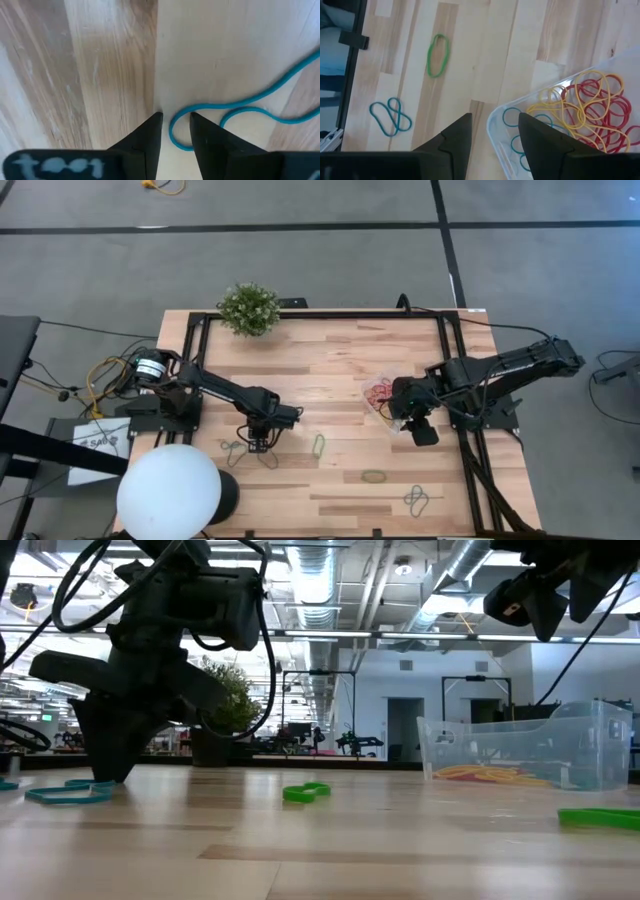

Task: Pick and place items into bin
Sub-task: Put the blue rubber band into the transparent bin

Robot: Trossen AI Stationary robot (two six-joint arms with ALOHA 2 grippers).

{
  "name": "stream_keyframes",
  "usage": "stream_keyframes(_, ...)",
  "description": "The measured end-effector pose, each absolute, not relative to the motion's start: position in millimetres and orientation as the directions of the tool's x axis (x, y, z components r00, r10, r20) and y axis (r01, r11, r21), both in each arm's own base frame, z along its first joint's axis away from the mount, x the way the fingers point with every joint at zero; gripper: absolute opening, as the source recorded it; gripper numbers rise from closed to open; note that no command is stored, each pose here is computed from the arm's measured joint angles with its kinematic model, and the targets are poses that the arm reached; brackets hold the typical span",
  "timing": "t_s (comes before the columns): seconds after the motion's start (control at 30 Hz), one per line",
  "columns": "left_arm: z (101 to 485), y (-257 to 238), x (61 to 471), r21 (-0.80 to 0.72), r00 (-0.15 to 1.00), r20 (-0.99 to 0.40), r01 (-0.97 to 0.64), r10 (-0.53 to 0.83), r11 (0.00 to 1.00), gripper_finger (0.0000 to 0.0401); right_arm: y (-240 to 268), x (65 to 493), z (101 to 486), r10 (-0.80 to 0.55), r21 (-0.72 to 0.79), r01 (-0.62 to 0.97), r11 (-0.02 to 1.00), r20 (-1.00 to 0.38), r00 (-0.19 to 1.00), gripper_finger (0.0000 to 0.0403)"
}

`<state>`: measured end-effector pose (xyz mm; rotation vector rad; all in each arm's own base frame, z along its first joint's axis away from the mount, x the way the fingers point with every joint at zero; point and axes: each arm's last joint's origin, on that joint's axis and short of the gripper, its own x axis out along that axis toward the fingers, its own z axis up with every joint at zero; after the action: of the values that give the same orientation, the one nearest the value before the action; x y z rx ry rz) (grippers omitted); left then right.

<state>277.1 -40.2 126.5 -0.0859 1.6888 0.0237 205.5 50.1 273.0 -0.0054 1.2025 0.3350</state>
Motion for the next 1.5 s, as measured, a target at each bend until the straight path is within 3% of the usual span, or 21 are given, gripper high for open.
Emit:
stream_keyframes(0.23, 126.0, -53.7, 275.2, -0.017, -0.109, -0.994, 0.044, -0.012, 0.999, 0.0012, 50.0, 205.5, 273.0, 0.251, 0.171, -0.258, 0.951, -0.915, 0.317, 0.0154)
stream_keyframes(0.43, 143.3, -64.1, 288.4, 0.079, -0.099, -0.992, 0.0, 0.078, 0.997, 0.0001, 49.5, 202.9, 272.0, 0.246, 0.177, -0.247, 0.953, -0.925, 0.29, 0.0154)
stream_keyframes(0.63, 204.6, -70.3, 324.8, 0.201, 0.086, -0.977, 0.07, 0.195, 0.977, 0.0, 47.5, 193.4, 269.6, 0.228, 0.186, -0.211, 0.96, -0.953, 0.199, 0.0154)
stream_keyframes(0.77, 257.4, -69.4, 351.2, 0.372, 0.303, -0.895, 0.102, 0.328, 0.923, 0.0, 46.6, 182.1, 276.1, 0.232, 0.189, -0.213, 0.959, -0.952, 0.201, 0.0149)
stream_keyframes(0.93, 325.7, -57.2, 378.7, 0.499, 0.567, -0.73, 0.06, 0.382, 0.864, 0.0, 40.2, 154.4, 297.8, 0.256, 0.187, -0.234, 0.954, -0.913, 0.316, 0.0138)
stream_keyframes(1.13, 373.8, -25.5, 403.6, 0.395, 0.824, -0.541, 0.07, 0.17, 0.916, 0.0, 26.5, 111.4, 328.9, 0.182, 0.12, -0.142, 0.983, -0.774, 0.607, 0.0128)
stream_keyframes(1.3, 360.4, -0.6, 439.5, 0.286, 0.912, -0.409, 0.156, -0.027, 0.945, 0.0, 13.6, 78.6, 342.3, 0.029, 0.097, 0.043, 0.994, -0.636, 0.771, 0.0129)
stream_keyframes(1.5, 305.2, 13.8, 492.3, 0.312, 0.956, -0.293, 0.126, -0.031, 0.942, 0.0, 0.5, 51.1, 342.7, -0.183, 0.11, 0.255, 0.961, -0.439, 0.88, 0.0128)
